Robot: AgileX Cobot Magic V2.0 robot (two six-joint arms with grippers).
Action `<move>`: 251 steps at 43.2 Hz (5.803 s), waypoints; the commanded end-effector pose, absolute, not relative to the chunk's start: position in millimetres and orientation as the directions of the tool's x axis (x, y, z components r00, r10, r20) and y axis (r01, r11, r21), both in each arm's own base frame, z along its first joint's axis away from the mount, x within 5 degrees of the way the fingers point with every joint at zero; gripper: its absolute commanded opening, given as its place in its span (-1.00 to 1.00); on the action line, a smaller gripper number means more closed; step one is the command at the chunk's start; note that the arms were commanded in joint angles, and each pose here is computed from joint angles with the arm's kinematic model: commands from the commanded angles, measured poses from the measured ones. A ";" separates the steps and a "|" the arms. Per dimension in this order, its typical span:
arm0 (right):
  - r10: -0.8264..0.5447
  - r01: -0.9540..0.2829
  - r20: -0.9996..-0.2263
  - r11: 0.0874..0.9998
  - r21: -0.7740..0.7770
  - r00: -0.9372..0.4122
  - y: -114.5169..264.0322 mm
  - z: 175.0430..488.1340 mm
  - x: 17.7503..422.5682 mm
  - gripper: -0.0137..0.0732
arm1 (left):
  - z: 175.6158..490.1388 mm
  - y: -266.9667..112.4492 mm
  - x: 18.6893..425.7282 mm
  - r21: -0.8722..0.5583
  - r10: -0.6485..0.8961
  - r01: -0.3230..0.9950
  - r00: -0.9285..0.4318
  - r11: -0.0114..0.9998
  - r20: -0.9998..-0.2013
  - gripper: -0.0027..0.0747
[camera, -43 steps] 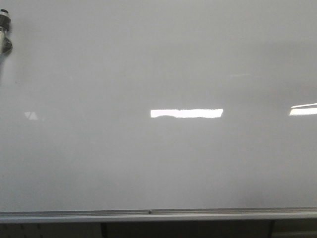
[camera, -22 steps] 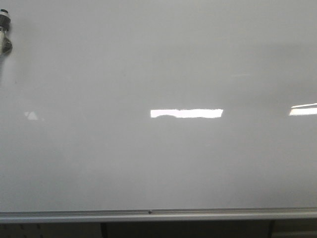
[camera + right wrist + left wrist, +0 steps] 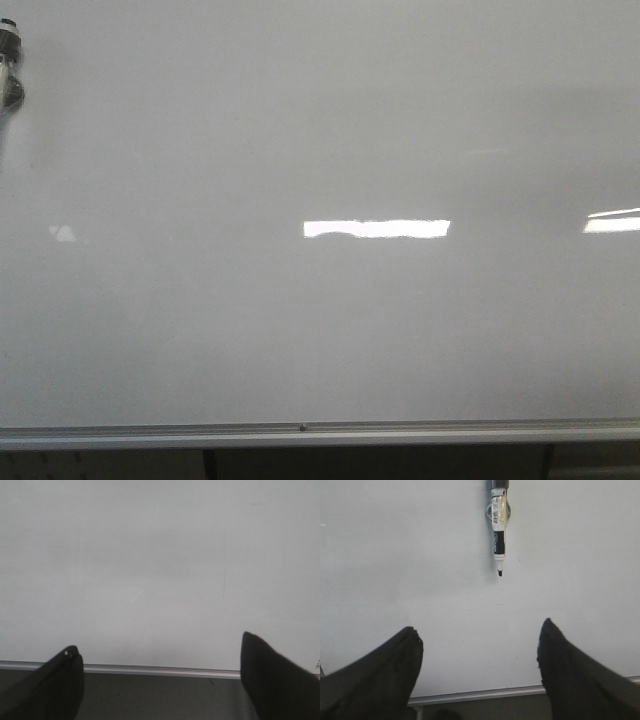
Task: Write number 2 on whiteboard
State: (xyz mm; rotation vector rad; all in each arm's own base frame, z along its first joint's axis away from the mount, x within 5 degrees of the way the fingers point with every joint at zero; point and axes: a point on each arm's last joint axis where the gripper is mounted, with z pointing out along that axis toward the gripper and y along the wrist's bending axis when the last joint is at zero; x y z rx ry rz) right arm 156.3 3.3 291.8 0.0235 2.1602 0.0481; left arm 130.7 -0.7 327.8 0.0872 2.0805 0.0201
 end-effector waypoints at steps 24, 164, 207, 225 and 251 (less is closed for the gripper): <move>0.020 -0.006 -0.882 1.000 0.026 -0.470 2.3 308.1 160.9 0.82 | 339.3 -6.6 192.1 0.015 0.056 0.081 -0.532 0.997 -0.845 0.31; 0.004 -0.007 -0.841 1.000 0.009 -0.541 1.8 295.9 171.9 0.82 | 371.6 -138.9 183.0 0.145 0.776 0.869 -0.335 0.474 -0.534 -0.98; -0.665 -0.957 -0.746 0.233 -0.172 -0.028 147.9 382.5 198.4 0.82 | 350.6 -203.9 190.9 0.145 0.855 0.968 -0.107 0.207 -0.507 -0.98; -0.658 -0.970 -0.752 0.171 -0.174 0.020 181.9 369.5 201.9 0.56 | 347.2 -217.9 191.5 0.136 0.864 0.976 -0.083 0.172 -0.497 -0.98; -0.662 -0.974 -0.749 0.162 -0.161 0.014 182.5 367.9 201.7 -0.57 | 347.6 -218.3 192.0 0.141 0.861 0.974 -0.082 0.175 -0.502 -0.79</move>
